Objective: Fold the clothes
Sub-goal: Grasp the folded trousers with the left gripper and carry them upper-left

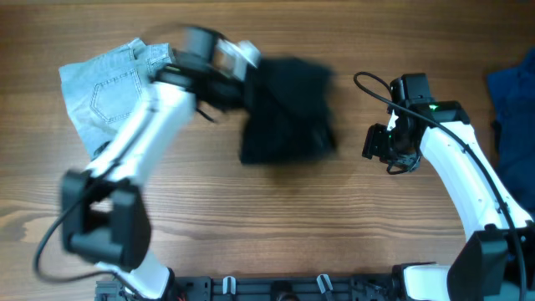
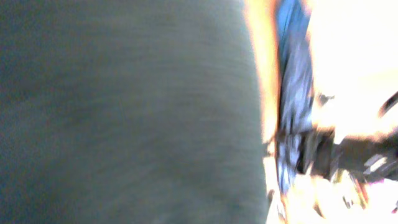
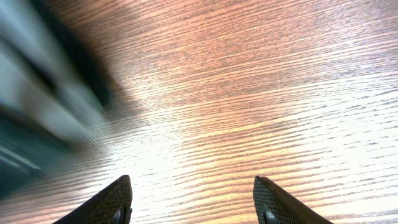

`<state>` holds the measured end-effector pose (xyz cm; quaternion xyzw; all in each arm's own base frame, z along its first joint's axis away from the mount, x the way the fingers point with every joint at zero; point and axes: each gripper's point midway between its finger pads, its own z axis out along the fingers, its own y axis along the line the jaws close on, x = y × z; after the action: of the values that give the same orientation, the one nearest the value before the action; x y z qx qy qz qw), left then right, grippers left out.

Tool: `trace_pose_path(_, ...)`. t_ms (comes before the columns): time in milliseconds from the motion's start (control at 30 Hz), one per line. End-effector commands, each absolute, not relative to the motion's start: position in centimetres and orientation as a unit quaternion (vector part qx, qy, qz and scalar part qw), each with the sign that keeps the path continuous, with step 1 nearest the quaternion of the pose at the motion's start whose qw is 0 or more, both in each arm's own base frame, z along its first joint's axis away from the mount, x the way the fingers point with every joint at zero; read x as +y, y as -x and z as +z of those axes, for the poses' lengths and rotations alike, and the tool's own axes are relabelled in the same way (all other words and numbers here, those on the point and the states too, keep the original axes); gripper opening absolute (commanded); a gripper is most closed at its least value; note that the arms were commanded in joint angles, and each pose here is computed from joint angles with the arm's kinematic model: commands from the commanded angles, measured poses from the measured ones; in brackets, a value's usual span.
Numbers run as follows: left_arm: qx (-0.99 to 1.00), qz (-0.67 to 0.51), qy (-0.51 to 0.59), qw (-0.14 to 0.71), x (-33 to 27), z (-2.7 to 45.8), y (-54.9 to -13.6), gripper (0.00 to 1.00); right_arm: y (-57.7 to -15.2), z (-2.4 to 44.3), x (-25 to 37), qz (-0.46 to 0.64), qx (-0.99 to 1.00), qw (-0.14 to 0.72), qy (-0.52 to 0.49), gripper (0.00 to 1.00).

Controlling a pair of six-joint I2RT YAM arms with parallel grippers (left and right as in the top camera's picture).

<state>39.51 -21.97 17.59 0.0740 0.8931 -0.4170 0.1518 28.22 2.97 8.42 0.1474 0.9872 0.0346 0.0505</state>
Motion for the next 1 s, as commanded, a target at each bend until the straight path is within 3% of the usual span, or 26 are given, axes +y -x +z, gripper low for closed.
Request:
trace_pose_path(0, 0.883, -0.373, -0.032, 0.282, -13.0, 22.3, -44.5, 0.04, -28.8, 10.2, 3.8, 0.061, 0.984, 0.077, -0.15, 0.63)
trace_pose_path(167, 0.891, -0.294, 0.066, 0.341, -0.1, 20.6, -47.6, 0.04, -28.5, 10.7, 4.4, 0.079, 0.982, 0.078, -0.15, 0.63)
trace_pose_path(300, 0.896, -0.24, 0.124, 0.352, 8.5, 17.8, -47.6, 0.04, -28.3, 11.3, 4.7, 0.09, 0.981, 0.083, -0.148, 0.62)
trace_pose_path(533, 0.911, -0.178, 0.225, 0.296, 16.3, 12.8, -44.5, 0.04, -28.3, 12.1, 4.7, 0.095, 0.978, 0.097, -0.16, 0.63)
trace_pose_path(700, 0.891, -0.202, 0.22, 0.342, 17.8, 14.9, -45.1, 0.04, -28.3, 12.2, 4.7, 0.095, 0.978, 0.098, -0.159, 0.63)
trace_pose_path(867, 0.845, -0.312, 0.127, 0.416, 13.6, 20.7, -48.2, 0.04, -28.3, 12.2, 4.7, 0.095, 0.977, 0.097, -0.163, 0.62)
trace_pose_path(967, 0.834, -0.317, 0.062, 0.447, 10.9, 22.8, -49.9, 0.04, -28.2, 12.2, 5.0, 0.103, 0.977, 0.093, -0.162, 0.63)
